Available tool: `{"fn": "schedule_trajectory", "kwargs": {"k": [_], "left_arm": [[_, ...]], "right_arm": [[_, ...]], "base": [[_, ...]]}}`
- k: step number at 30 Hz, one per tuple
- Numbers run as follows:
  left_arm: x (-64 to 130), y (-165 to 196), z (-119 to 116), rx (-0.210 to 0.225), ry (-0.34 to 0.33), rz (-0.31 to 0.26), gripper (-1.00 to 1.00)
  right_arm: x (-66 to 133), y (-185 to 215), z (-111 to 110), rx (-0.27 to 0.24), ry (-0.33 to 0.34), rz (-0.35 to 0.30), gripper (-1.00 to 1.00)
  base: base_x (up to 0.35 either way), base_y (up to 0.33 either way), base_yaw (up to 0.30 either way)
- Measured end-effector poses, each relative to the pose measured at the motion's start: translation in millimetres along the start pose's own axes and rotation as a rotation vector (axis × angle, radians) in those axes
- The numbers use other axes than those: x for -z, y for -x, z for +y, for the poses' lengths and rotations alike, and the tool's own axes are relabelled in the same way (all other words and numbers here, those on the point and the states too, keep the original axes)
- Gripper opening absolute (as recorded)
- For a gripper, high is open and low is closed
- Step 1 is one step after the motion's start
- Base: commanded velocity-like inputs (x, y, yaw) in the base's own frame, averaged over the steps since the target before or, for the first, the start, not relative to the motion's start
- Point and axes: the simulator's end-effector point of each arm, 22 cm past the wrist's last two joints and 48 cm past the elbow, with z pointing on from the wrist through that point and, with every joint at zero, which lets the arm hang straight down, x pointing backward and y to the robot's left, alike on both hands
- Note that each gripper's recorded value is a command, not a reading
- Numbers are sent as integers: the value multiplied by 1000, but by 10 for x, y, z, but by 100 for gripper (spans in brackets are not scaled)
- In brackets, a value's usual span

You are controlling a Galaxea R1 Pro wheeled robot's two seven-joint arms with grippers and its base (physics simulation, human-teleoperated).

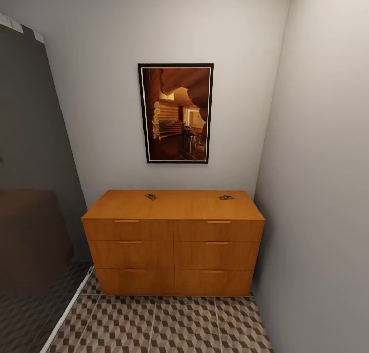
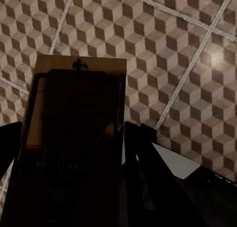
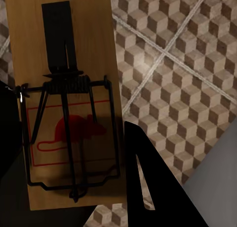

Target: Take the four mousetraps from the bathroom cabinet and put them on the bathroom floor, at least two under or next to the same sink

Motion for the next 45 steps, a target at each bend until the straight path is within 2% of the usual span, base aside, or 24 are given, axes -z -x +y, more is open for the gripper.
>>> {"fn": "schedule_trajectory", "kwargs": {"k": [45], "left_arm": [[-1, -15, 0, -1, 0, 2, -100]], "right_arm": [[1, -1, -2, 0, 0, 0, -100]], "base": [[0, 0, 0]]}}
